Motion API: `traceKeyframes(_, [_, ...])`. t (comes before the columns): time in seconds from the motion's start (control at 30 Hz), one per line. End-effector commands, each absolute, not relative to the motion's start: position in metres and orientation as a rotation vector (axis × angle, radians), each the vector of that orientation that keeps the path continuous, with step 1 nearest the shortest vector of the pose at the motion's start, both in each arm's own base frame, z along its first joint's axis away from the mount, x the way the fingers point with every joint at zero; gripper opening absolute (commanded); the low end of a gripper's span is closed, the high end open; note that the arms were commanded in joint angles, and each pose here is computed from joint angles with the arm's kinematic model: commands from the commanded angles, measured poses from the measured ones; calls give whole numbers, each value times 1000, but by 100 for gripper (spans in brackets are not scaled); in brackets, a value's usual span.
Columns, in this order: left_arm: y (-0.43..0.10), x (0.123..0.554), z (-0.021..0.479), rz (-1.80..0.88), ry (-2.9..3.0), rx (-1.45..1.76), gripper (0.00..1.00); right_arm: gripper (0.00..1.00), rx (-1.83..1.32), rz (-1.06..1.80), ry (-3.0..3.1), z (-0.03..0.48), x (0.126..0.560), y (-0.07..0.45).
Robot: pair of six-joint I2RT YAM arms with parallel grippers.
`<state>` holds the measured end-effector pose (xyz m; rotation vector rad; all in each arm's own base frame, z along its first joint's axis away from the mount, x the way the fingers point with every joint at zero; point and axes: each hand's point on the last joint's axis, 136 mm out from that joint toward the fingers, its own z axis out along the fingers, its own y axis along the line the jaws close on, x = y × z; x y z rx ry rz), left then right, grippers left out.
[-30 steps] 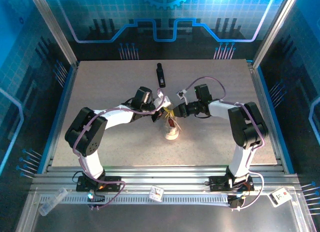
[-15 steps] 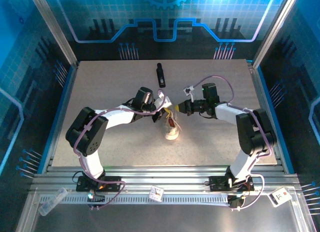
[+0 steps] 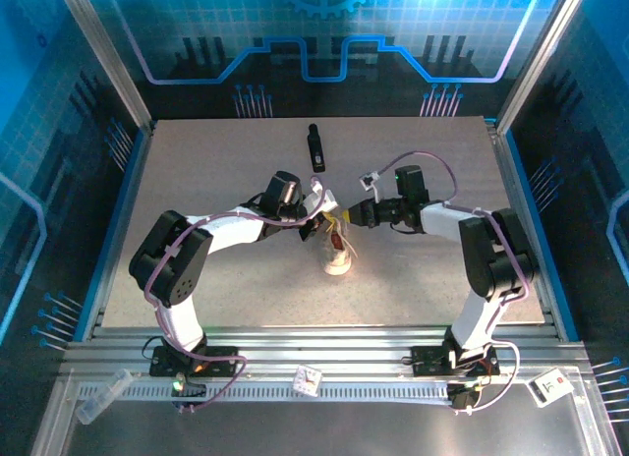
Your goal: Tie the shoes
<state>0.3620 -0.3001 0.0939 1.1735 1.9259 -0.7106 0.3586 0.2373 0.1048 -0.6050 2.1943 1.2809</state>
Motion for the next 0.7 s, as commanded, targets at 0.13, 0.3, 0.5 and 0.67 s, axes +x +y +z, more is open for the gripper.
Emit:
traceKeyframes(0.13, [-308, 366, 108, -712, 1852, 1201, 9, 30, -605, 1370, 2201, 105, 362, 246])
traceKeyframes(0.3, [-308, 365, 108, -710, 1849, 1208, 9, 33, -619, 1406, 2210, 103, 361, 253])
traceKeyframes(0.5, [-309, 365, 109, -710, 1845, 1212, 9, 33, -638, 1420, 2240, 97, 357, 259])
traceKeyframes(0.67, [-309, 366, 108, -701, 1840, 1215, 9, 33, -643, 1444, 2256, 96, 353, 262])
